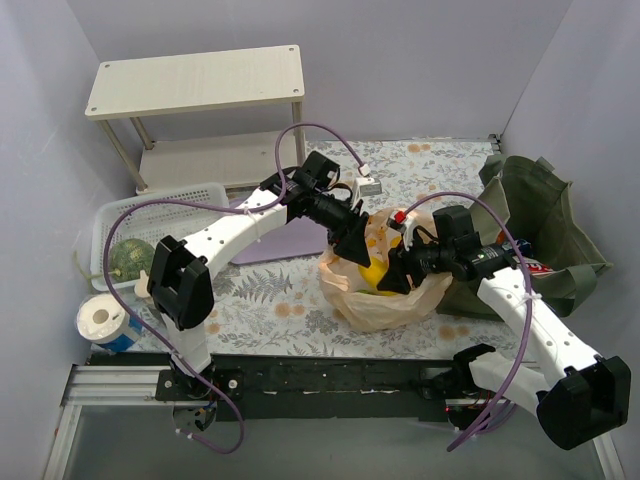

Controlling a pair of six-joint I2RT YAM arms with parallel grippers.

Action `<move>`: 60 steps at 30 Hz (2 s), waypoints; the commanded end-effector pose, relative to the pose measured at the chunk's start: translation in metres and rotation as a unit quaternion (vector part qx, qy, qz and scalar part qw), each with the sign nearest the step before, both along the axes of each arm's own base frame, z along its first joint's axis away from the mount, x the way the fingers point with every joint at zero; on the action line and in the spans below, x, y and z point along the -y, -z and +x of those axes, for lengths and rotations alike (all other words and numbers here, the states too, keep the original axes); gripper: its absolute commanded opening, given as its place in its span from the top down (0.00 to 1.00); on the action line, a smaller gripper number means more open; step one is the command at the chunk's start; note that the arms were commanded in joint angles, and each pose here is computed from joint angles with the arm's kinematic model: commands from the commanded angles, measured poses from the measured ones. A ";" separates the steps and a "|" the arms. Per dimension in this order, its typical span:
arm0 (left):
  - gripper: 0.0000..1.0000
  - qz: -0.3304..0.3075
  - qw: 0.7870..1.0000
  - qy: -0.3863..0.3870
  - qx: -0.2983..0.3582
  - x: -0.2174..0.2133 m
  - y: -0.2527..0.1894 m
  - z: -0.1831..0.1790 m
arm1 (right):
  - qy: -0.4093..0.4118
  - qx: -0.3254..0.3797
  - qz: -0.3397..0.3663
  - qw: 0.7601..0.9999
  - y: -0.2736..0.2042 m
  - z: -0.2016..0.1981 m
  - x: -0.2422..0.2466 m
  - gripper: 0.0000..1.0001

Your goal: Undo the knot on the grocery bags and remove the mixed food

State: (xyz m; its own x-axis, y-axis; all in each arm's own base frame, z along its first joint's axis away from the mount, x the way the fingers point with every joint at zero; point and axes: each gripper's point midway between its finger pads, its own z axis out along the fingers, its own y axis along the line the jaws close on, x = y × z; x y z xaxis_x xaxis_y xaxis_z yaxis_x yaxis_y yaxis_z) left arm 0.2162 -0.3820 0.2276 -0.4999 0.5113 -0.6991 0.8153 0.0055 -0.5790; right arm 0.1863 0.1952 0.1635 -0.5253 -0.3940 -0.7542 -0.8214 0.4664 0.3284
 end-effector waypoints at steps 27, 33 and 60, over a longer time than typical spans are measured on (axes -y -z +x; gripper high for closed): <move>0.86 -0.009 0.996 0.081 -0.034 0.010 0.015 -0.016 | -0.021 0.040 0.035 0.998 -0.025 0.012 -0.010 0.72; 0.95 -0.042 0.997 0.066 -0.008 -0.001 -0.039 -0.004 | -0.015 0.018 -0.022 0.999 -0.002 -0.006 0.011 0.39; 1.00 -0.100 0.927 -0.361 0.021 -0.159 -0.126 0.136 | 0.023 -0.016 -0.032 0.999 0.003 0.006 0.027 0.26</move>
